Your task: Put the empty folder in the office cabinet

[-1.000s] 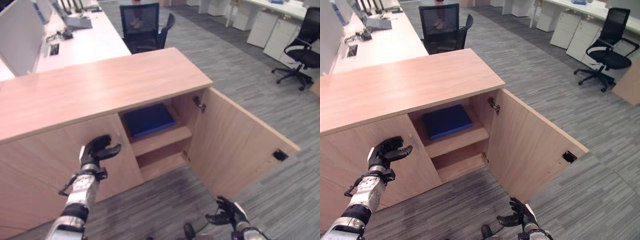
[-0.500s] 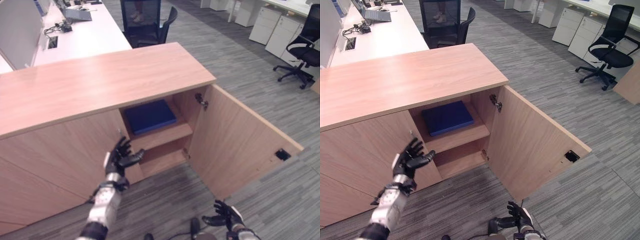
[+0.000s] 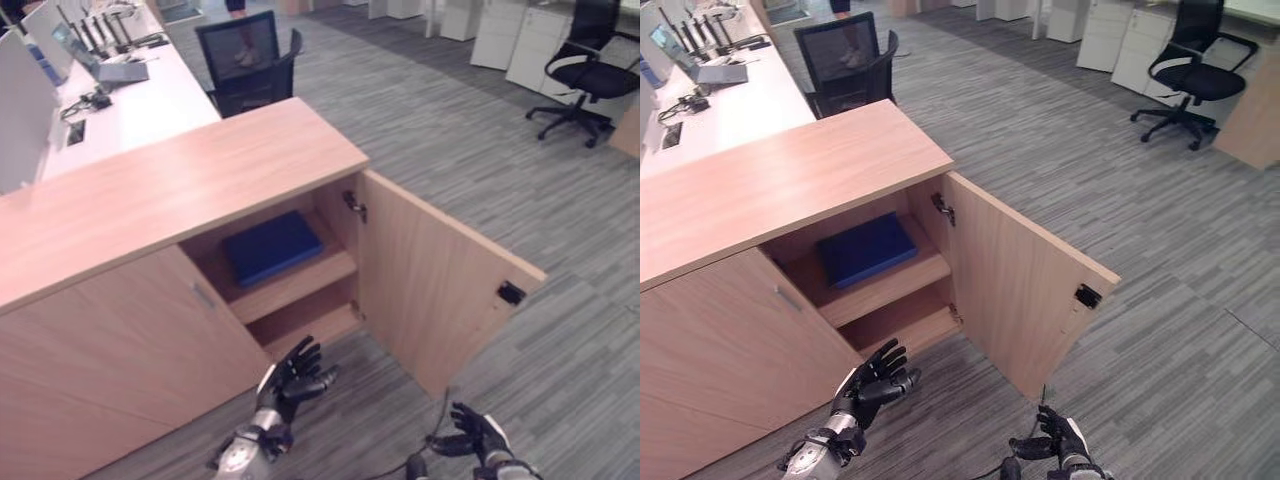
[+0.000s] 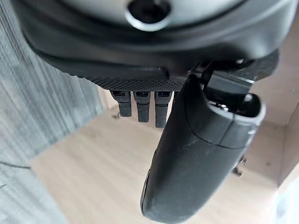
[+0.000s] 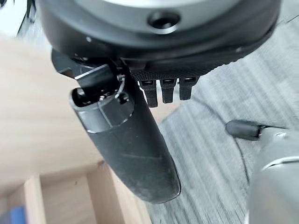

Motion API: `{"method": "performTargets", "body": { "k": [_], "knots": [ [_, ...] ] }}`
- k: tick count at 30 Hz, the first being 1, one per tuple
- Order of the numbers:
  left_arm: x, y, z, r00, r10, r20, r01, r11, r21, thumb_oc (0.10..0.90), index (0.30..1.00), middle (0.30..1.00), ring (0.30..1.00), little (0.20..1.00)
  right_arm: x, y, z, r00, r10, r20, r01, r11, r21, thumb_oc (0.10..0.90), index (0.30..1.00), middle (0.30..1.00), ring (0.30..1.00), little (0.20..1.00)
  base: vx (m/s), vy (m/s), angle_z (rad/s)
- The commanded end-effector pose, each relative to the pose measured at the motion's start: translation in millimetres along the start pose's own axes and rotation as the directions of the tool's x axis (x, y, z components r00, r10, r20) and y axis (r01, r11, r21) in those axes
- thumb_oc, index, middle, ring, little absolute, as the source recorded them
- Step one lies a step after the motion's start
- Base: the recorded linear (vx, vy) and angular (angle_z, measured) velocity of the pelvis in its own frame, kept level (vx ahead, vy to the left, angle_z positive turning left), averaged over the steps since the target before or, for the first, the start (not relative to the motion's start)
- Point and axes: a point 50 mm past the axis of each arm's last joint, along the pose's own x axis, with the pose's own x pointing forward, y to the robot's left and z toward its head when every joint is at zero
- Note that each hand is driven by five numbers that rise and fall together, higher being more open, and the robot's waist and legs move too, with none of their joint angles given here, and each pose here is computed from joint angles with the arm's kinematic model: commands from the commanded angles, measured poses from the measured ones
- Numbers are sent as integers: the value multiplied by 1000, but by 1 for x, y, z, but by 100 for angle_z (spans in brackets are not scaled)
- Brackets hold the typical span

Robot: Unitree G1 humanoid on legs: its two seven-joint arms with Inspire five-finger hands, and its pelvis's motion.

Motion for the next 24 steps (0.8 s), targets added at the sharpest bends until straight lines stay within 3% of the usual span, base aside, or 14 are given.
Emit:
{"method": "performTargets", "body": {
  "k": [1,8,13,24],
  "knots": [
    [17,-7,54,974,-75,212,67,997,47,800,900,900,900,900,11,-5,41,987,-68,147,54,994,97,800,900,900,900,900,-55,-69,-13],
    [13,-5,45,980,-79,181,74,997,31,800,900,900,900,900,16,-50,54,958,-256,132,217,943,253,800,900,900,900,900,29,-42,-29],
    [5,8,39,988,-55,143,50,998,38,800,900,900,900,900,10,-97,127,855,-400,331,301,901,312,800,900,900,900,900,54,-15,-13],
    [0,9,21,995,-86,54,83,995,52,800,900,900,900,900,-18,-132,228,651,-497,574,333,866,372,800,900,900,900,900,24,-3,1]
  ]
}}
